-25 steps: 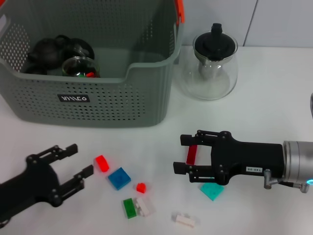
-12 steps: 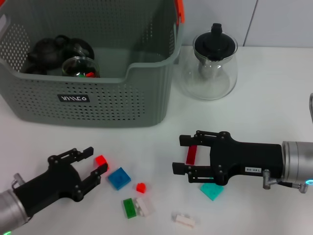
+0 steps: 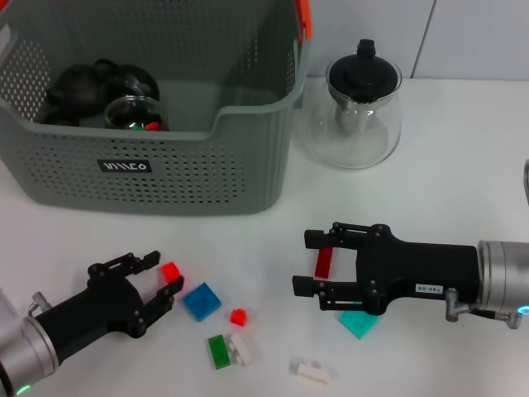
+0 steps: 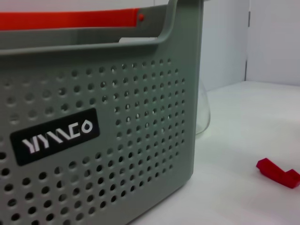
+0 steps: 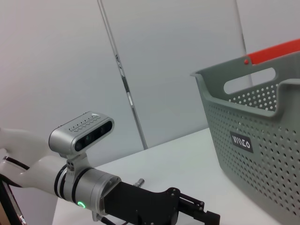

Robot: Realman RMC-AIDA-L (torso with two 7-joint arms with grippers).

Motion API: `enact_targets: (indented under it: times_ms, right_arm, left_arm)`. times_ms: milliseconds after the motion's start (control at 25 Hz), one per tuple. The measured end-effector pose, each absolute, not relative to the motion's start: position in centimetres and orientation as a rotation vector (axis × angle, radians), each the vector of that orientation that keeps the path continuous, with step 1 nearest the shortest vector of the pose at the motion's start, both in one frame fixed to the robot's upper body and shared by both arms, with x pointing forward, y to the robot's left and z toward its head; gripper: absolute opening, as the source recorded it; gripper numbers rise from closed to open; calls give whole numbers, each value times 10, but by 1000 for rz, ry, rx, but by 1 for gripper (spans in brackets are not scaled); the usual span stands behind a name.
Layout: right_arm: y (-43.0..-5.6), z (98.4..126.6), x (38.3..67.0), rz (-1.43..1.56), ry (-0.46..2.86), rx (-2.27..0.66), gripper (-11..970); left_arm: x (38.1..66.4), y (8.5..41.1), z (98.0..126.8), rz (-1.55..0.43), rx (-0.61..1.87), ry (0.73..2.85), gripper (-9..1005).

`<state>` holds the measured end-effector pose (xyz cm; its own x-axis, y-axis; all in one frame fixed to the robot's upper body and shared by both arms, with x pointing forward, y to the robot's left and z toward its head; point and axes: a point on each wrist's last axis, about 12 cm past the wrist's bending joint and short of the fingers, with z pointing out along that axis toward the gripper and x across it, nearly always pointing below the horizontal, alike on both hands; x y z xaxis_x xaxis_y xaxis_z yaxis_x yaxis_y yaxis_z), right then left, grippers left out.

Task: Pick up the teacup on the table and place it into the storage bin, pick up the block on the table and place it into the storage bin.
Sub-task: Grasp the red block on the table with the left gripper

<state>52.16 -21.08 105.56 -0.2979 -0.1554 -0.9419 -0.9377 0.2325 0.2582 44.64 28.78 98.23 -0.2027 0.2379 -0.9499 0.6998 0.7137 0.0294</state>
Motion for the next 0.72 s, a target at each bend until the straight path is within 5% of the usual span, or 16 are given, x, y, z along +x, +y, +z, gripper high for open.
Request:
enact_targets:
  times_ms: [720]
  right_arm:
    - [-211,1055,521,1156,1652,-1033,791]
  left_arm:
    - [441,288,982,-504,665,1755,504]
